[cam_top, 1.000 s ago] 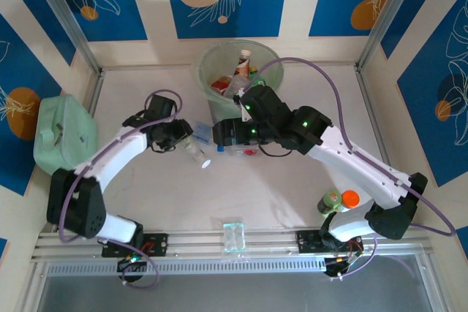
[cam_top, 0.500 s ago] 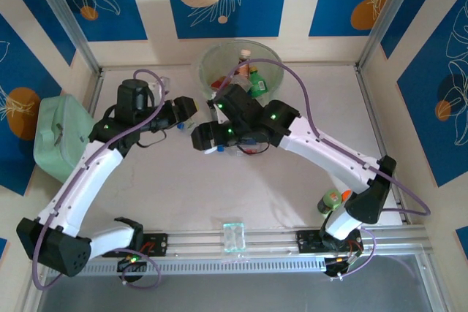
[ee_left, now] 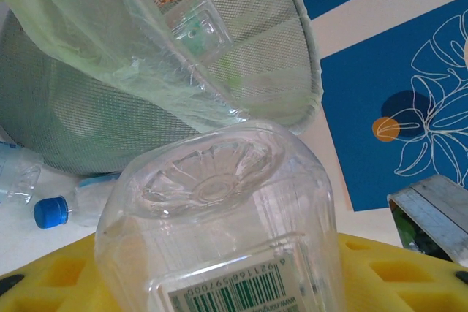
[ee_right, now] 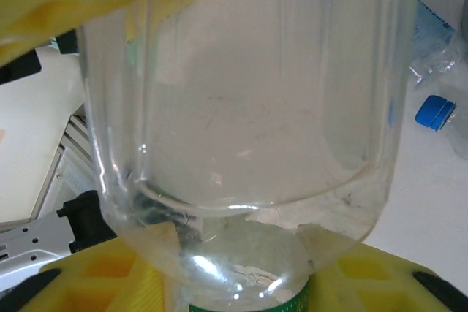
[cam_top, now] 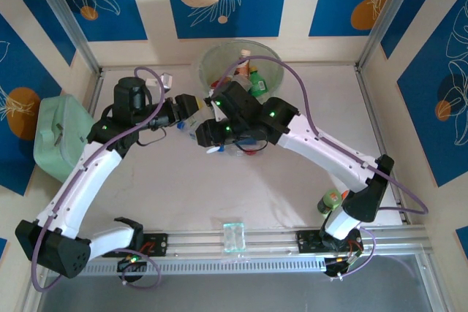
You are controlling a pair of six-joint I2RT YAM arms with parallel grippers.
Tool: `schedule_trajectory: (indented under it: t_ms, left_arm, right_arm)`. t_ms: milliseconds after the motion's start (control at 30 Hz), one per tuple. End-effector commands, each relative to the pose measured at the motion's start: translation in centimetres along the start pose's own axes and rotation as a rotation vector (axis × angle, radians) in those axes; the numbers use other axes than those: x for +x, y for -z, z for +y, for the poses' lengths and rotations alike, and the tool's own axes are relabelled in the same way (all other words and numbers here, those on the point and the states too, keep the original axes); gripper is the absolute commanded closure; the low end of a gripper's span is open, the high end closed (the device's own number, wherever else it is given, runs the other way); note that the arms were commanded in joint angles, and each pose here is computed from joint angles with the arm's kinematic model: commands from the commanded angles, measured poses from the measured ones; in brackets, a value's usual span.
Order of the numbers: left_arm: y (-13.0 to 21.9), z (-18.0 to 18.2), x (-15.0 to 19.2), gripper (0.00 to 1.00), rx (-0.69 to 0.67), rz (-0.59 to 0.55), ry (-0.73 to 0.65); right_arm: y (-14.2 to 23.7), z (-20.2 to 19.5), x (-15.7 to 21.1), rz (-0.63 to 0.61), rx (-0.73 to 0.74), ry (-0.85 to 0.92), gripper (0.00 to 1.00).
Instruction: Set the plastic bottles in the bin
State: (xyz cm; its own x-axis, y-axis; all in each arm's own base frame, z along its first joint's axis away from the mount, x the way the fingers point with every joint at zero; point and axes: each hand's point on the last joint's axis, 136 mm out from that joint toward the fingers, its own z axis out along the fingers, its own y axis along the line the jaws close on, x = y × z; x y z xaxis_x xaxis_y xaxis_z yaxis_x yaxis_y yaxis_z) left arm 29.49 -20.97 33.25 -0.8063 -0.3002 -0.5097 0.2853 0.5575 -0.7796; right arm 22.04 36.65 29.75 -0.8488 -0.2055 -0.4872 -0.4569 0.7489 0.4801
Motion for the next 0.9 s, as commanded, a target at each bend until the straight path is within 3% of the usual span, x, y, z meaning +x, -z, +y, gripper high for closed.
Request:
schedule_trajectory:
  t_ms: [0, 67, 100, 333, 733, 867]
  left_arm:
    - [1.2, -2.9, -1.5, 0.29, 0.058, -0.052, -0.017]
    - [2.0, -2.6, -2.4, 0.06, -0.003, -0.094, -0.021]
    - [2.5, -2.5, -2.8, 0.00, -0.028, -0.118, -0.032]
    - [6.9, 1.8, -5.3, 0.00, -0.277, -0.302, 0.043]
    - [5.8, 8.4, -1.9, 0.01, -0.354, -0.263, 0.237]
    - [5.1, 10.3, -1.2, 0.02, -0.398, -0.239, 0.270]
  right_arm:
    - [0.8, 0.8, -0.8, -0.022, -0.019, 0.012, 0.63]
    - [1.5, 0.7, -1.7, -0.055, -0.005, 0.015, 0.64]
    - [1.9, 0.6, -2.3, -0.071, -0.001, 0.011, 0.64]
    - [5.1, -1.2, -8.2, -0.189, 0.063, -0.058, 0.63]
    - [1.9, -9.7, -15.1, -0.183, 0.205, -0.241, 0.62]
    - [0.5, -10.5, -15.9, -0.169, 0.160, -0.256, 0.51]
